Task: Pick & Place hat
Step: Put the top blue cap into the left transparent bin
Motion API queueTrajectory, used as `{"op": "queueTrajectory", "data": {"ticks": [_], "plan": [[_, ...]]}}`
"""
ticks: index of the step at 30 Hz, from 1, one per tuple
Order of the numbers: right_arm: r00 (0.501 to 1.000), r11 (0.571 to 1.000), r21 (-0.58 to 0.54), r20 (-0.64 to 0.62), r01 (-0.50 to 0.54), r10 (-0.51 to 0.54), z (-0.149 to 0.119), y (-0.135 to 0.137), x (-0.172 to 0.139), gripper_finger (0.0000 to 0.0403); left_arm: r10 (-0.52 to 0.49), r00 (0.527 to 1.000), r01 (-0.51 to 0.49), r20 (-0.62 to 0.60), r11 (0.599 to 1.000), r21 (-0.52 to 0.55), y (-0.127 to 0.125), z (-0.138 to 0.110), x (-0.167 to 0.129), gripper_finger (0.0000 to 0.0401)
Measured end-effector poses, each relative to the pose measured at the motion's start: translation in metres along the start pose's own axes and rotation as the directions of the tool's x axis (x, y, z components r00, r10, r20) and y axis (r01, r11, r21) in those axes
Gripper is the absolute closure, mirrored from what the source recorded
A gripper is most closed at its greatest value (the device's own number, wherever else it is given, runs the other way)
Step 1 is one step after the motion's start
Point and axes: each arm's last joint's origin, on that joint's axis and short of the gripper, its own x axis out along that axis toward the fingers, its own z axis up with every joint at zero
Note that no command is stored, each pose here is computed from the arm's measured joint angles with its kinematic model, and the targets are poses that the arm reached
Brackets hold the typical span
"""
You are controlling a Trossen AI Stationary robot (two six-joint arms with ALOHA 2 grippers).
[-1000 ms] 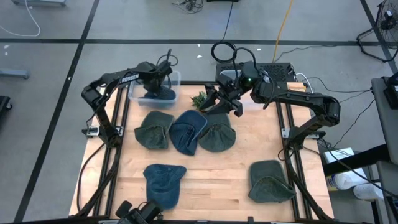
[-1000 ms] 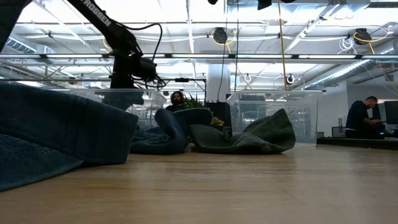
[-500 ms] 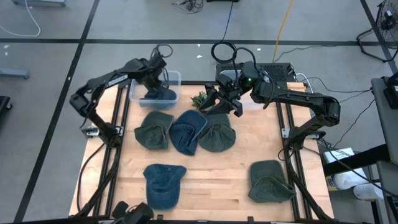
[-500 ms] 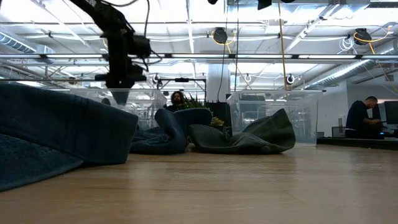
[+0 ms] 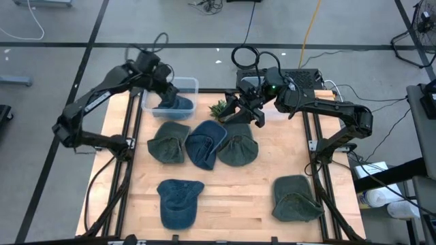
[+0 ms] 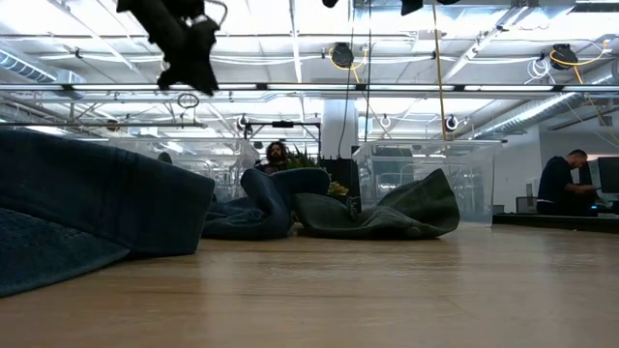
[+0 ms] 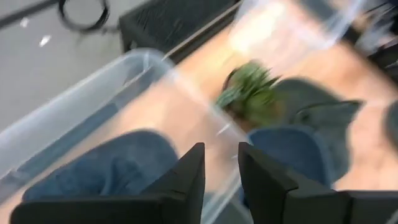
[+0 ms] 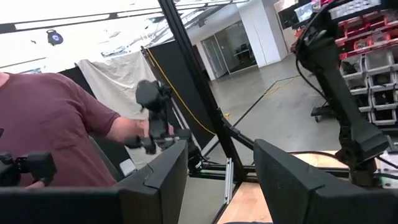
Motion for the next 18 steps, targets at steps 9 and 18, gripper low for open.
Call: {"op": "queueTrajectory", "data": {"ticks": [9, 18], "plan": [[0.96, 0.968, 0.008, 0.126, 0.25, -0.249, 0.002, -0.009, -0.002, 0.0232, -0.273, 0.939, 0.258, 0.209, 0.961, 0.097, -0.02, 0.008, -0.04, 0.0197], [0.973, 0.978, 0.035, 0.098, 0.205, -0.207, 0.002, -0.008, -0.003, 0.0223, -0.517, 0.812, 0.481, 0.271, 0.856, 0.191, -0.035, 0.007, -0.072, 0.0123]]}}
